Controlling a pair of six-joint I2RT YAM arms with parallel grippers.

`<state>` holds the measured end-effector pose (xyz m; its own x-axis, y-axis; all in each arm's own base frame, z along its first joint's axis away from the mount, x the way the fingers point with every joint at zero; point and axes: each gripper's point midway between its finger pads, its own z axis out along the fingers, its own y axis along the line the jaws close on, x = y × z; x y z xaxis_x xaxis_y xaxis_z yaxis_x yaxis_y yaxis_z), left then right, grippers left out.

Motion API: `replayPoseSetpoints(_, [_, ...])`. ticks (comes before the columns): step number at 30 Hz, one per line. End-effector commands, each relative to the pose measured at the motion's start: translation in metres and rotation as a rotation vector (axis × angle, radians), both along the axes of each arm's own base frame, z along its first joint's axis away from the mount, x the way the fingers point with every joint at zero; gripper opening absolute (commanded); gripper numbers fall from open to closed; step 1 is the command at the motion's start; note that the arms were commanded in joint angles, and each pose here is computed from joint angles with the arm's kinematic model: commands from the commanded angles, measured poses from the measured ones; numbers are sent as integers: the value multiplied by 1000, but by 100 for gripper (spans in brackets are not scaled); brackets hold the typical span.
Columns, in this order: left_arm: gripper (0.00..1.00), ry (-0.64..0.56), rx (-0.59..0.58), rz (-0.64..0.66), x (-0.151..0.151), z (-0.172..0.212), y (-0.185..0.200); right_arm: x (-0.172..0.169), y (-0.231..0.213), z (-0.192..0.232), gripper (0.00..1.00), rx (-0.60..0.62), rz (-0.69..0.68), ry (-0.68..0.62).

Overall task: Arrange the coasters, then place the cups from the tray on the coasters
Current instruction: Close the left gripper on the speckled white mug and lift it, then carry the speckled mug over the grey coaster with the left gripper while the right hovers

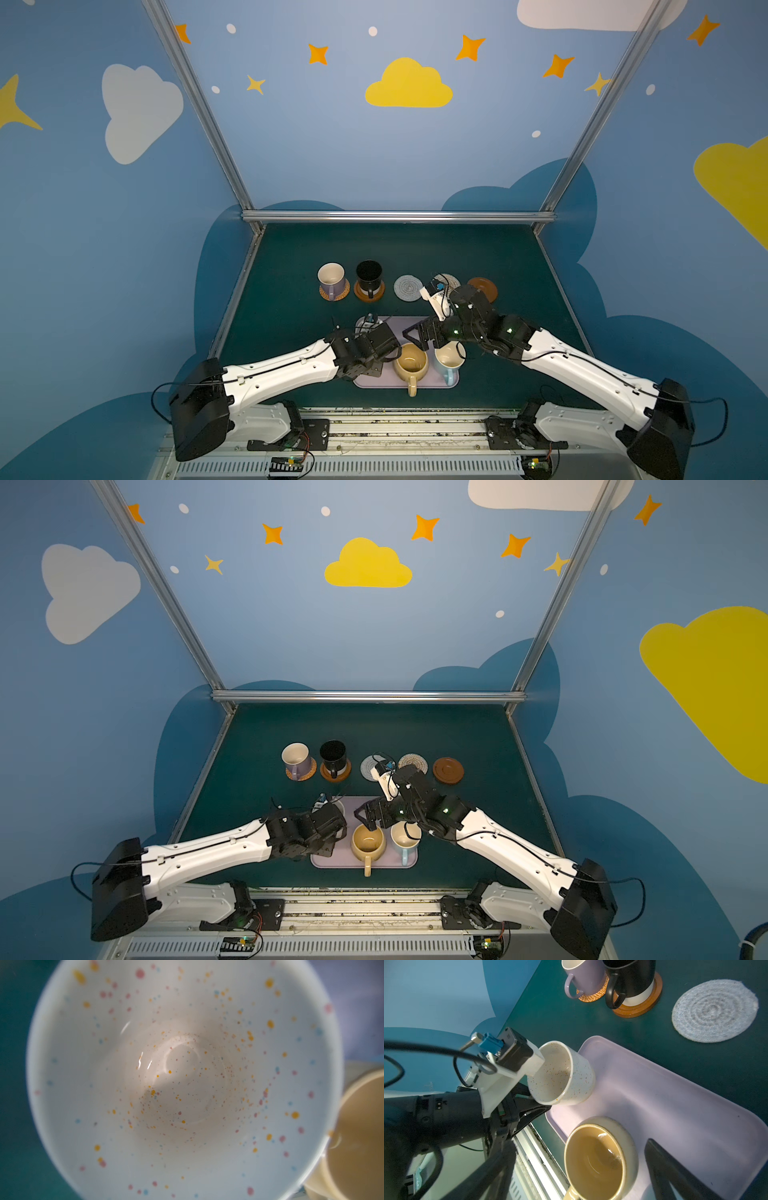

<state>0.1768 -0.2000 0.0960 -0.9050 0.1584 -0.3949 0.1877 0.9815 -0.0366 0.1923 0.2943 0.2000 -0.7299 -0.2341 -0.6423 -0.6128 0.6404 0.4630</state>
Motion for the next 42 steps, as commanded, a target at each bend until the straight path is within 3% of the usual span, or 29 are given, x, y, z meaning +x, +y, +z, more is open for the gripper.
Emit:
replayPoseSetpoints(1, [3,-119,-41,-5,27,34,-12,10,-11,12,96,13,-67,-56])
replayPoseSetpoints(13, [3,-172,-91,-9,67,68,-33,37,-38,20,96,-14,-191,-105])
replayPoseSetpoints(23, [4,-131,-103,-7,93,74,-58,67,-54,25,96,-48,-279,-115])
replayPoseSetpoints(42, [4,-5,-62,40,163,50,-87,92,-83,18,96,-90,-382,-116])
